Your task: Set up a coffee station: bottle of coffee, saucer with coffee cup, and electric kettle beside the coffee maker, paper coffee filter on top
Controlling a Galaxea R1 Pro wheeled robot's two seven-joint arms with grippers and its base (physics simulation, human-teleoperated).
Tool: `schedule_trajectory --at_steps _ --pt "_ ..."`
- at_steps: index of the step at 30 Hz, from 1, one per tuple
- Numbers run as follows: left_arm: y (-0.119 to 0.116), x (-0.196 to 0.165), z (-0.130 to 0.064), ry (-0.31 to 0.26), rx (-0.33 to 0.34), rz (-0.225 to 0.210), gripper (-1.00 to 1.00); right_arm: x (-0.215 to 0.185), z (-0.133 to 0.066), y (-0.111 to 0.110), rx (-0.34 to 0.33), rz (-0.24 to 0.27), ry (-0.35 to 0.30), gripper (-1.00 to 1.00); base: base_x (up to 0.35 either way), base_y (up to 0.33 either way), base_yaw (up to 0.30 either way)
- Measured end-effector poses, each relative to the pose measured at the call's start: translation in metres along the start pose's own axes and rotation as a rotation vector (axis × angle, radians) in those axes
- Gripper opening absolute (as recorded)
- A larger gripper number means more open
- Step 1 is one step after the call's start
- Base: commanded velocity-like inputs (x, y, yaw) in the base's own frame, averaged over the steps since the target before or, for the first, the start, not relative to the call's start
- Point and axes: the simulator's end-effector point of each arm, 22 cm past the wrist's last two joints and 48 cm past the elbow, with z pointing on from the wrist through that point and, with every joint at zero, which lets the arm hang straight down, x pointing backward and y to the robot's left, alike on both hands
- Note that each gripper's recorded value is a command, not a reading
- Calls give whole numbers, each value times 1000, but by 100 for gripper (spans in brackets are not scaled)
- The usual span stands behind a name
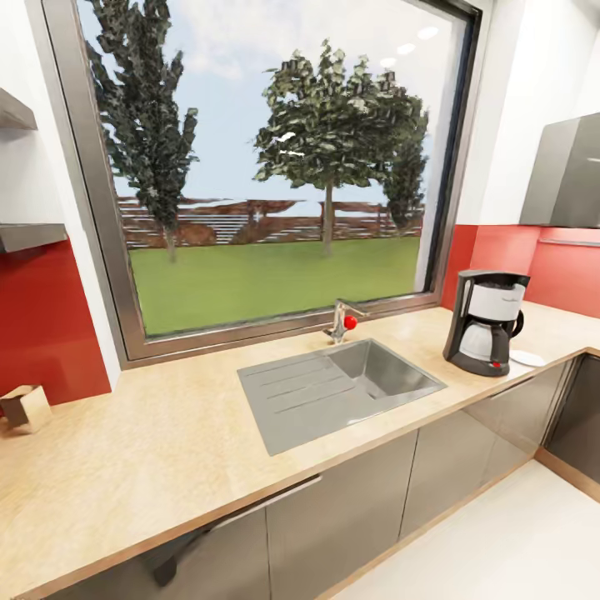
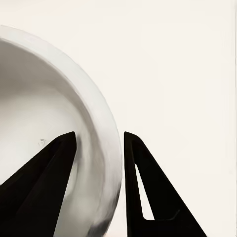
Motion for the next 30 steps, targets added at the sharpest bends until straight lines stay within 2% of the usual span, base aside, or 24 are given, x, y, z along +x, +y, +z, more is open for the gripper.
schedule_trajectory --at_steps 8,13,22,30 --pt "-2 1 0 2 3 2 100 -10 0 -6 34 -2 -48 -100 120 -285 25" --pt "-5 3 -1 5 7 2 100 -12 0 -5 35 -3 -52 -100 121 -285 66" --pt "-6 3 -1 5 7 1 100 -12 0 -5 35 -2 -53 -100 121 -284 216" --pt "-6 3 -1 5 9 3 100 -12 0 -6 37 -2 -54 -100 121 -284 29"
